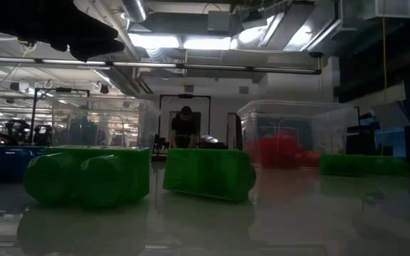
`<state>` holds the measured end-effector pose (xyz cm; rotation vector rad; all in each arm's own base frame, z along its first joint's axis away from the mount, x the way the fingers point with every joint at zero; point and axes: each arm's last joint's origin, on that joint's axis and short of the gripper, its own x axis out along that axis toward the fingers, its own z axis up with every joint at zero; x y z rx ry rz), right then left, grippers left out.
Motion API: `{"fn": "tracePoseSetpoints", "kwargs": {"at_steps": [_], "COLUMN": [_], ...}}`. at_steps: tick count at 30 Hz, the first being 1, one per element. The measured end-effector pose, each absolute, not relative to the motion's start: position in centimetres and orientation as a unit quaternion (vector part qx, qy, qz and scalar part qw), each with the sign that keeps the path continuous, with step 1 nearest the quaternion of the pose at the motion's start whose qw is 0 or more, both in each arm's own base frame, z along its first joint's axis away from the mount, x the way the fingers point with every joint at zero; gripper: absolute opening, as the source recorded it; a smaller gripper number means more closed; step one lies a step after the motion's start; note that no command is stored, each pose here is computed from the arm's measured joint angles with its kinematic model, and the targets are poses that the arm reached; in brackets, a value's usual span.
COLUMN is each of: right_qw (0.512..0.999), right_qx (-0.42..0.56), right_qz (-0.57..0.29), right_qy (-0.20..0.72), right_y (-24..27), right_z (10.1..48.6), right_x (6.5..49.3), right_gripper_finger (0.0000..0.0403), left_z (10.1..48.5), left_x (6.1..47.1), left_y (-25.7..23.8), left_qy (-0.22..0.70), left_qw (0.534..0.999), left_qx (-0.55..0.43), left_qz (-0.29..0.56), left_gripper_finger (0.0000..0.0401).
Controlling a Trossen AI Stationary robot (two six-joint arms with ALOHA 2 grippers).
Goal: Sort blocks
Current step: Put the green game piece into the bottom right transparent bin
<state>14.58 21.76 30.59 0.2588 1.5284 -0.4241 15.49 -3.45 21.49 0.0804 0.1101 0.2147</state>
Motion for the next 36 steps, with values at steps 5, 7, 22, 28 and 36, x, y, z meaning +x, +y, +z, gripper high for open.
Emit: {"fn": "tracePoseSetpoints", "kwargs": {"at_steps": [5, 7, 22, 28, 36], "right_qw": [0.741, 0.763, 0.752, 0.841, 0.878], "right_qx": [0.083, 0.055, -0.076, -0.13, -0.102], "right_qz": [-0.164, -0.165, -0.037, 0.074, 0.161], "right_qy": [0.646, 0.623, 0.654, 0.52, 0.439], "right_y": [20.1, 19.0, 8.9, 9.5, 12.1], "right_z": [32.2, 32.3, 27.3, 25.7, 22.2], "right_x": [17.2, 18.6, 27.5, 32.2, 36.6], "right_gripper_finger": [0.0238, 0.0238, 0.0247, 0.0253, 0.0258], "left_z": [21.6, 21.6, 21.5, 21.4, 21.4], "left_x": [15.5, 15.5, 15.5, 15.5, 15.5], "left_y": [-3.5, -3.5, -3.5, -3.5, -3.5], "left_qy": [0.05, 0.05, 0.057, 0.061, 0.059], "left_qw": [0.992, 0.992, 0.993, 0.992, 0.993], "left_qx": [0.039, 0.039, 0.041, 0.044, 0.033], "left_qz": [0.107, 0.107, 0.1, 0.099, 0.1], "left_gripper_finger": [0.0239, 0.0239, 0.0239, 0.0239, 0.0239]}}
